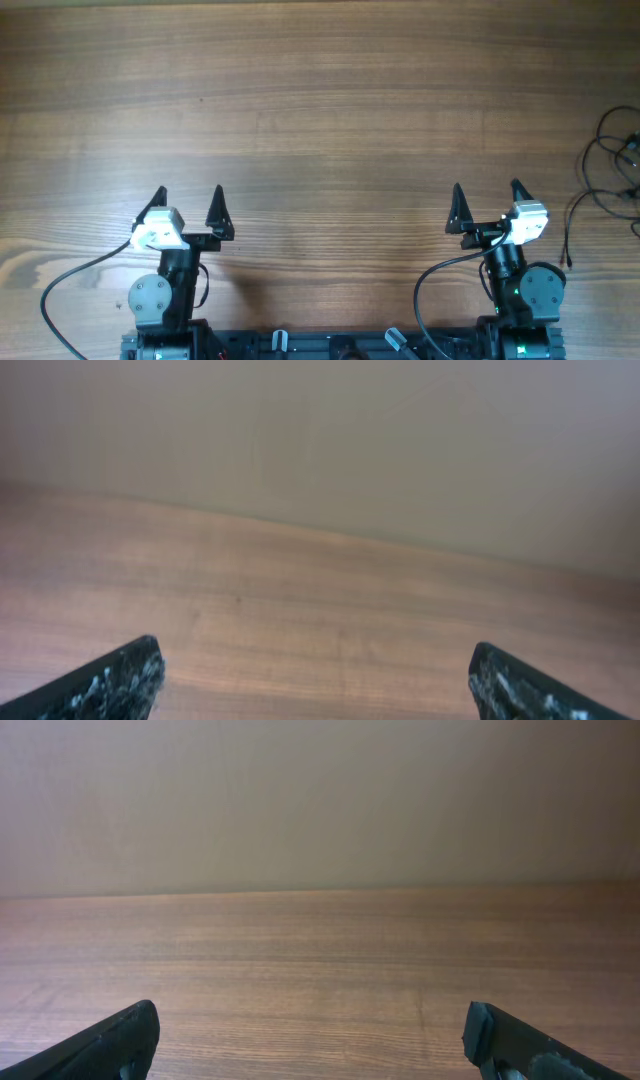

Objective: Untangle cables

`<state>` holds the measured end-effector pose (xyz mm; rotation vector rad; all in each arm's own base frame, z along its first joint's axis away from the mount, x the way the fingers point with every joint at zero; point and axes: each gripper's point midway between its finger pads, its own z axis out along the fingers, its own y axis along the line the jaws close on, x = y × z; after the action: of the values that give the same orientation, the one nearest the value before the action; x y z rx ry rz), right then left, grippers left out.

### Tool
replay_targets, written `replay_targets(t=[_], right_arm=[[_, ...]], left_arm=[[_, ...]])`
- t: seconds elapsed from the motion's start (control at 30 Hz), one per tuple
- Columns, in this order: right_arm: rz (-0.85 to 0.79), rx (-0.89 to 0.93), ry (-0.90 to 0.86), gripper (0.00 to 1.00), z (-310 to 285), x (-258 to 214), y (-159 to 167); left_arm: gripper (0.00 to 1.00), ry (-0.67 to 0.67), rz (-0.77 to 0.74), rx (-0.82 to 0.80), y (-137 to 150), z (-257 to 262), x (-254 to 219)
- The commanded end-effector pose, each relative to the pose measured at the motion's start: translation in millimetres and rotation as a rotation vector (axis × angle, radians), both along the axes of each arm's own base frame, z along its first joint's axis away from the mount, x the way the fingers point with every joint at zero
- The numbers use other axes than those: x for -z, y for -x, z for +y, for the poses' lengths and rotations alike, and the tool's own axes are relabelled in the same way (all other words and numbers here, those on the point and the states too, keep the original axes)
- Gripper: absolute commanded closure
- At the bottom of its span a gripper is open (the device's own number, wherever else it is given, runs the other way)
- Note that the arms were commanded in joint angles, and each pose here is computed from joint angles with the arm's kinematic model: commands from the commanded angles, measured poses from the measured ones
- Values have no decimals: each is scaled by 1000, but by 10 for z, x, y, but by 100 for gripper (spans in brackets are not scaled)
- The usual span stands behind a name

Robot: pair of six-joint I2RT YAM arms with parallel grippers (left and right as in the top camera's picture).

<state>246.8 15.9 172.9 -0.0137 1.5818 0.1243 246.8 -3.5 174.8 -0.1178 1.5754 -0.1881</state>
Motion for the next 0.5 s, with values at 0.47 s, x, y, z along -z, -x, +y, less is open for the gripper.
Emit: replay_targets(t=[0.47], right_arm=[[-12, 1, -10, 0, -5, -28, 6]], left_arm=[[0, -184, 39, 88, 20, -146, 147]])
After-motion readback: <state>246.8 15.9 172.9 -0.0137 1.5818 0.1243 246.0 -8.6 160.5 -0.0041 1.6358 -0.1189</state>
